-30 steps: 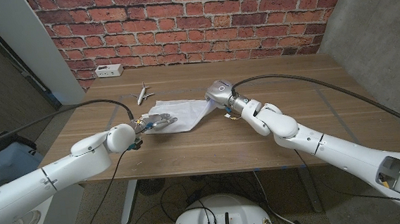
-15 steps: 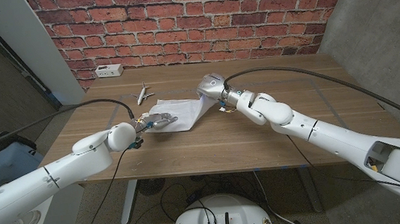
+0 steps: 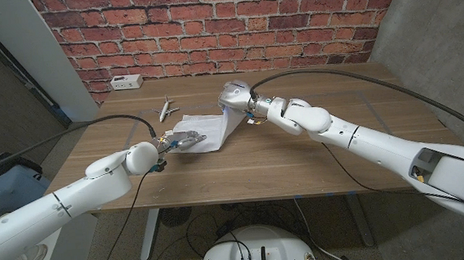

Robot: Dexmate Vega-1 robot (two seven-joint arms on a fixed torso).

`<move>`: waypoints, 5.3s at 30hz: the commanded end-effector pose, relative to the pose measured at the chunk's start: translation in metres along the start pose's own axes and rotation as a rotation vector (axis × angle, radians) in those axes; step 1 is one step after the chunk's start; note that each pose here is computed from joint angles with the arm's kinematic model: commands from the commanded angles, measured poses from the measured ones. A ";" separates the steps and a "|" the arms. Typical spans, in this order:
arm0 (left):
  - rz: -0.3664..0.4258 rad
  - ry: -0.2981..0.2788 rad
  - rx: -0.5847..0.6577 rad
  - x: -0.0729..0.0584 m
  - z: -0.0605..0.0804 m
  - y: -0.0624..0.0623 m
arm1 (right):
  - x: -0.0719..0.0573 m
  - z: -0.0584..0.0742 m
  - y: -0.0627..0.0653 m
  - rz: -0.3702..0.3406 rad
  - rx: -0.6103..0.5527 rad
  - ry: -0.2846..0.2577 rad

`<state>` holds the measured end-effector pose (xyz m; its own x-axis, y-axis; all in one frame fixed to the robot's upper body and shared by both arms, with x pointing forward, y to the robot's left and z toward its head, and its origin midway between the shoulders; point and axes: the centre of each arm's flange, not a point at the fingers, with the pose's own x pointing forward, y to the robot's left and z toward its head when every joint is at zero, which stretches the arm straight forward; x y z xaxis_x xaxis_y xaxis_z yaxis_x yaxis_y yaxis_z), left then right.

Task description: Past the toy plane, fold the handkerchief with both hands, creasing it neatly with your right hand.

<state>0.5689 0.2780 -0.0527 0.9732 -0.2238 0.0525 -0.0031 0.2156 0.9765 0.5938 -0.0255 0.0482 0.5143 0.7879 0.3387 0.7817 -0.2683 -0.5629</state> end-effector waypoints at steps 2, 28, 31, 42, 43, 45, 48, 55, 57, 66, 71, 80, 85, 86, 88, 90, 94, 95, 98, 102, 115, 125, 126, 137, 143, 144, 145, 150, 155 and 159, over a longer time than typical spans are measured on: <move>-0.003 0.003 -0.007 0.000 0.000 -0.002 | 0.017 0.000 -0.012 -0.039 -0.038 -0.065; 0.014 0.003 -0.018 -0.005 -0.003 -0.003 | 0.048 0.008 -0.034 -0.139 -0.081 -0.158; 0.018 0.003 -0.019 -0.005 -0.004 -0.003 | 0.051 0.009 -0.037 -0.151 -0.084 -0.167; 0.025 -0.001 -0.018 -0.004 -0.004 -0.002 | 0.061 0.014 -0.045 -0.192 -0.095 -0.188; 0.025 -0.001 -0.019 -0.004 -0.004 -0.002 | 0.061 0.015 -0.046 -0.195 -0.096 -0.191; 0.024 -0.001 -0.019 -0.004 -0.004 -0.002 | 0.063 0.017 -0.046 -0.199 -0.093 -0.200; 0.024 -0.001 -0.020 -0.003 -0.005 -0.002 | 0.065 0.020 -0.046 -0.207 -0.098 -0.214; 0.024 0.002 -0.023 -0.003 -0.006 -0.002 | 0.070 0.026 -0.045 -0.218 -0.097 -0.240; 0.024 0.002 -0.025 -0.002 -0.006 -0.002 | 0.072 0.027 -0.046 -0.220 -0.091 -0.246; 0.025 0.004 -0.028 -0.001 -0.007 -0.002 | 0.074 0.029 -0.045 -0.250 -0.072 -0.242; 0.026 0.003 -0.027 0.000 -0.007 -0.001 | 0.074 0.030 -0.045 -0.263 -0.070 -0.236; 0.026 0.003 -0.026 0.003 -0.006 0.001 | 0.074 0.029 -0.043 -0.295 -0.028 -0.218; 0.024 0.003 -0.024 0.004 -0.006 0.002 | 0.071 0.024 -0.044 -0.333 0.002 -0.186; 0.025 0.003 -0.024 0.005 -0.006 0.002 | 0.070 0.023 -0.044 -0.342 0.004 -0.178; 0.025 0.001 -0.022 0.005 -0.005 0.003 | 0.069 0.022 -0.045 -0.351 0.014 -0.161; 0.025 0.001 -0.019 0.006 -0.005 0.004 | 0.069 0.019 -0.045 -0.353 0.043 -0.143; 0.025 0.000 -0.017 0.007 -0.004 0.005 | 0.067 0.012 -0.046 -0.376 0.129 -0.095; 0.025 -0.001 -0.016 0.007 -0.004 0.005 | 0.067 0.010 -0.046 -0.384 0.160 -0.083; 0.030 -0.003 -0.014 0.007 -0.003 0.007 | 0.066 0.005 -0.046 -0.382 0.216 -0.040; 0.045 -0.006 -0.008 0.005 -0.001 0.011 | 0.066 -0.001 -0.045 -0.369 0.231 -0.013; 0.131 -0.017 0.075 -0.021 0.022 0.031 | 0.061 -0.009 -0.043 -0.383 0.217 0.016; 0.159 -0.050 0.124 -0.043 0.044 0.031 | 0.056 -0.011 -0.044 -0.386 0.206 0.026; 0.165 -0.054 0.125 -0.046 0.046 0.031 | 0.055 -0.011 -0.045 -0.386 0.204 0.028; 0.227 -0.089 0.154 -0.072 0.059 0.033 | 0.048 -0.008 -0.051 -0.391 0.188 0.039; 0.260 -0.113 0.167 -0.085 0.065 0.033 | 0.045 -0.005 -0.054 -0.389 0.181 0.044; 0.269 -0.118 0.170 -0.088 0.067 0.033 | 0.043 -0.004 -0.055 -0.389 0.176 0.045; 0.273 -0.122 0.172 -0.090 0.067 0.033 | 0.043 -0.003 -0.056 -0.389 0.174 0.048; 0.279 -0.131 0.177 -0.096 0.070 0.032 | 0.040 -0.001 -0.059 -0.390 0.174 0.055; 0.289 -0.133 0.166 -0.098 0.067 0.032 | 0.037 -0.001 -0.060 -0.388 0.180 0.073; 0.310 -0.145 0.137 -0.099 0.063 0.032 | 0.034 -0.005 -0.060 -0.392 0.217 0.106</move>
<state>0.4707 0.2435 -0.0106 0.8972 -0.2869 0.3358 -0.3104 0.1312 0.9415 0.5685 0.0218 0.0953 0.2024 0.7809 0.5910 0.8461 0.1645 -0.5071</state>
